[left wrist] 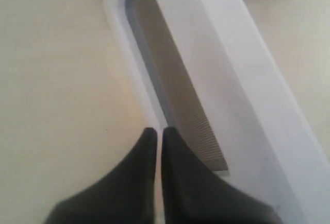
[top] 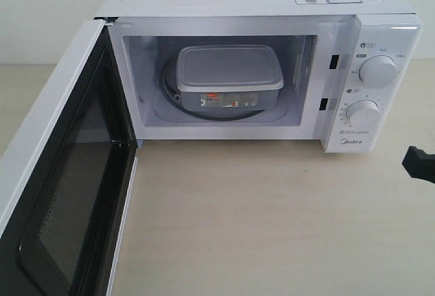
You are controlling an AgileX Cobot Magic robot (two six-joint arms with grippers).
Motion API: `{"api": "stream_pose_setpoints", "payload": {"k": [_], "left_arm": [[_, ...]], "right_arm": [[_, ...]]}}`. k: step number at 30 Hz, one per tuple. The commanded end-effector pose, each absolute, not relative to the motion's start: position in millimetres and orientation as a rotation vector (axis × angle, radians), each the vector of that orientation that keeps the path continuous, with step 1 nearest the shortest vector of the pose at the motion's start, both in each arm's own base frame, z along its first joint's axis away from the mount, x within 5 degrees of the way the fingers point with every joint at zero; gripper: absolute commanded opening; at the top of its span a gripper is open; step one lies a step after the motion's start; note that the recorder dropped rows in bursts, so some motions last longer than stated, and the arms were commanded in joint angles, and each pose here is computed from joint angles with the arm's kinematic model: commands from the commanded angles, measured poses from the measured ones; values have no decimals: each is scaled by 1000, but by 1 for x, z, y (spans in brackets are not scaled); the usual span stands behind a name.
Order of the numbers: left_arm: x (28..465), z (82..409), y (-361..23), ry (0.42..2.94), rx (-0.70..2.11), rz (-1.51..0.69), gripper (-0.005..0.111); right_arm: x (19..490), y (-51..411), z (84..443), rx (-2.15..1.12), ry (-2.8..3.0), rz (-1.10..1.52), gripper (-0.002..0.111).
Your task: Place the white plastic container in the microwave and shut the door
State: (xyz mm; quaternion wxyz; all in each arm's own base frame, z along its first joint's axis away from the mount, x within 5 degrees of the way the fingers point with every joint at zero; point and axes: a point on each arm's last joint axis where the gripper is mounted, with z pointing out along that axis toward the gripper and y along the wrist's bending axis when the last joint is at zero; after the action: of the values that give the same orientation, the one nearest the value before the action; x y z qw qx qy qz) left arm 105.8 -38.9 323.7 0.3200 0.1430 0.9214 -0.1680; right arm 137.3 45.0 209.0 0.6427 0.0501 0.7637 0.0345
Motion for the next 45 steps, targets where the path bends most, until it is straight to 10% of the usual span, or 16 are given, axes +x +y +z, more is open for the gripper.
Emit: {"api": "stream_pose_setpoints", "payload": {"k": [1,45], "left_arm": [[120,320,-50,2436,505,-588,4],[221,280,-159,2271,712,-784,4]], "right_arm": [[137,46,209,95,1742,87,0],[129,85,234,-292,1453,413,0]]}}
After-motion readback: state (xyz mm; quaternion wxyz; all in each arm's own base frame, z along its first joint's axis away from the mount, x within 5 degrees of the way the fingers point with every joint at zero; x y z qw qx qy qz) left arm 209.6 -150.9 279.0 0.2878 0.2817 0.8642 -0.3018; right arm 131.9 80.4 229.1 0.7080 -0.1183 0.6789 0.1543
